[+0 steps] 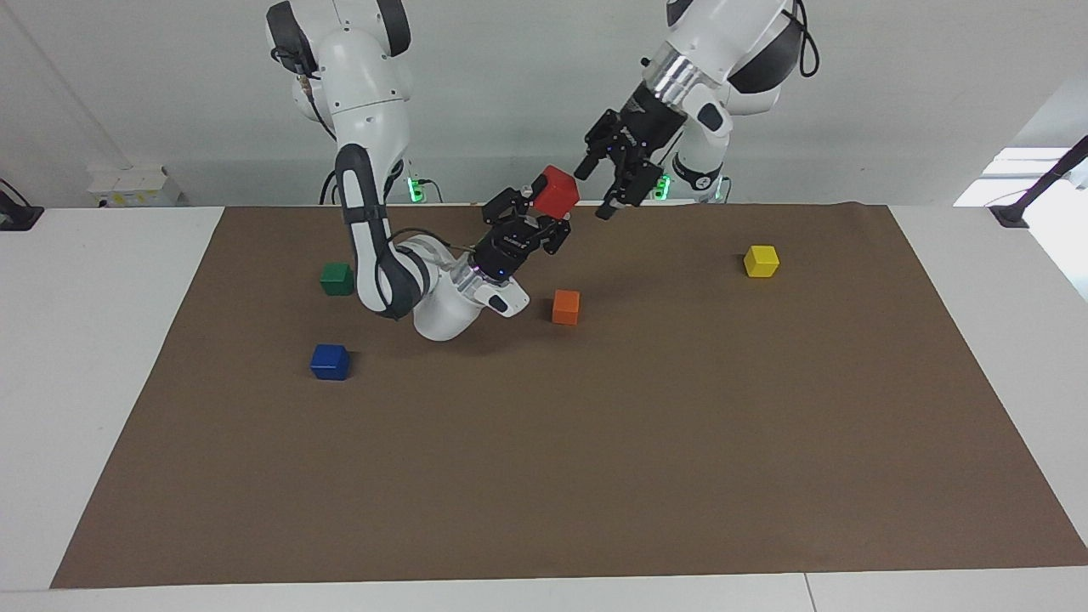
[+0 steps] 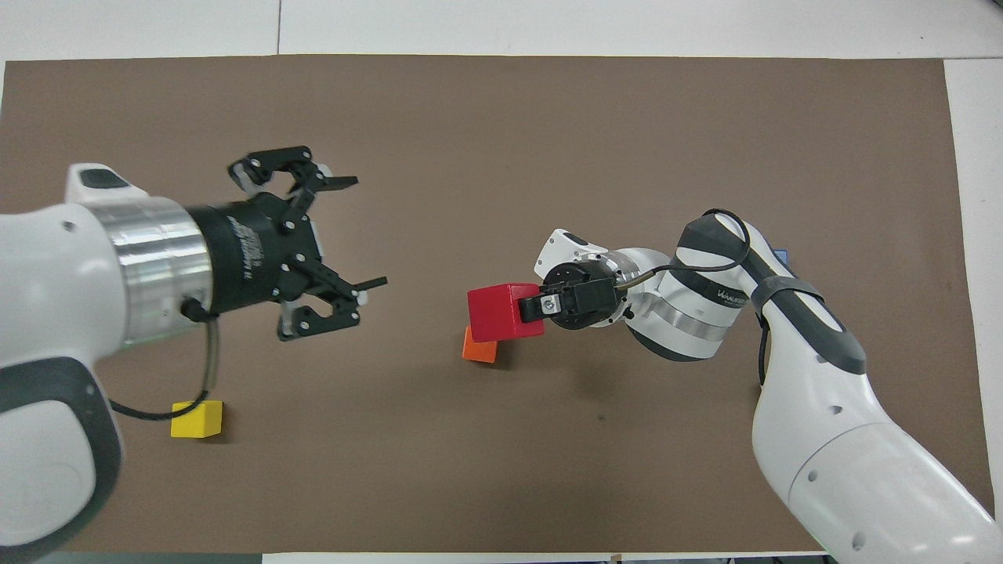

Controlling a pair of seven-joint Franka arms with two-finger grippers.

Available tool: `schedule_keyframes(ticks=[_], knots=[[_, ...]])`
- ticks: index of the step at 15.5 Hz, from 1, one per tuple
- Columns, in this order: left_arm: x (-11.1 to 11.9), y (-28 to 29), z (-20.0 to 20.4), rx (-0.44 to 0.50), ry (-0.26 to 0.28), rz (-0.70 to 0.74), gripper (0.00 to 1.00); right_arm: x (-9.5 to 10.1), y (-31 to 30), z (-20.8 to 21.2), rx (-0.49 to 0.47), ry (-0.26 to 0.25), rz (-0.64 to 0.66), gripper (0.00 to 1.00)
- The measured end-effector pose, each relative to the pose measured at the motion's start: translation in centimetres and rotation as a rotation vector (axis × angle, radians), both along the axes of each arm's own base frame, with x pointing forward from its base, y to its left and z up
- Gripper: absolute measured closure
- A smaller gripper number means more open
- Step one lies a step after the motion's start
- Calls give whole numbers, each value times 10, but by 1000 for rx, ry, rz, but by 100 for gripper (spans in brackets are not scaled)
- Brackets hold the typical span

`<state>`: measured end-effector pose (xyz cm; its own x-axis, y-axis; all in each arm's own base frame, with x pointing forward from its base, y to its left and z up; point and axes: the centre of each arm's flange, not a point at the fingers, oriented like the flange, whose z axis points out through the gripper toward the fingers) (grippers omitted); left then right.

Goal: Transfer red block to right arm and stack on blue block
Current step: 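Open the left gripper and withdraw it while the right gripper holds the cube, then carry the red cube with the right gripper above the blue cube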

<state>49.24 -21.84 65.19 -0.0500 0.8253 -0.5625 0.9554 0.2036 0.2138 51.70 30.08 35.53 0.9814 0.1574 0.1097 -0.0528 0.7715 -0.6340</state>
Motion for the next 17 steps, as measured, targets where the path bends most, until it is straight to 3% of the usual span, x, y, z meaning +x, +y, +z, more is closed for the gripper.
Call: schedule_keyframes(ticks=[3,8,13,17], knots=[[34,65,5,65,-86,-39,0,13,-24,1,-77,2,-1,44],[89,93,-20,369,-185,-293,0,46,-103,52,-328,25,-25,44],[138,130,-62,617,-193,-785,0,63,-136,122,-582,76,-17,44],[156,160,-90,713,-210,-1135,0,62,-168,199,-785,96,-4,44]])
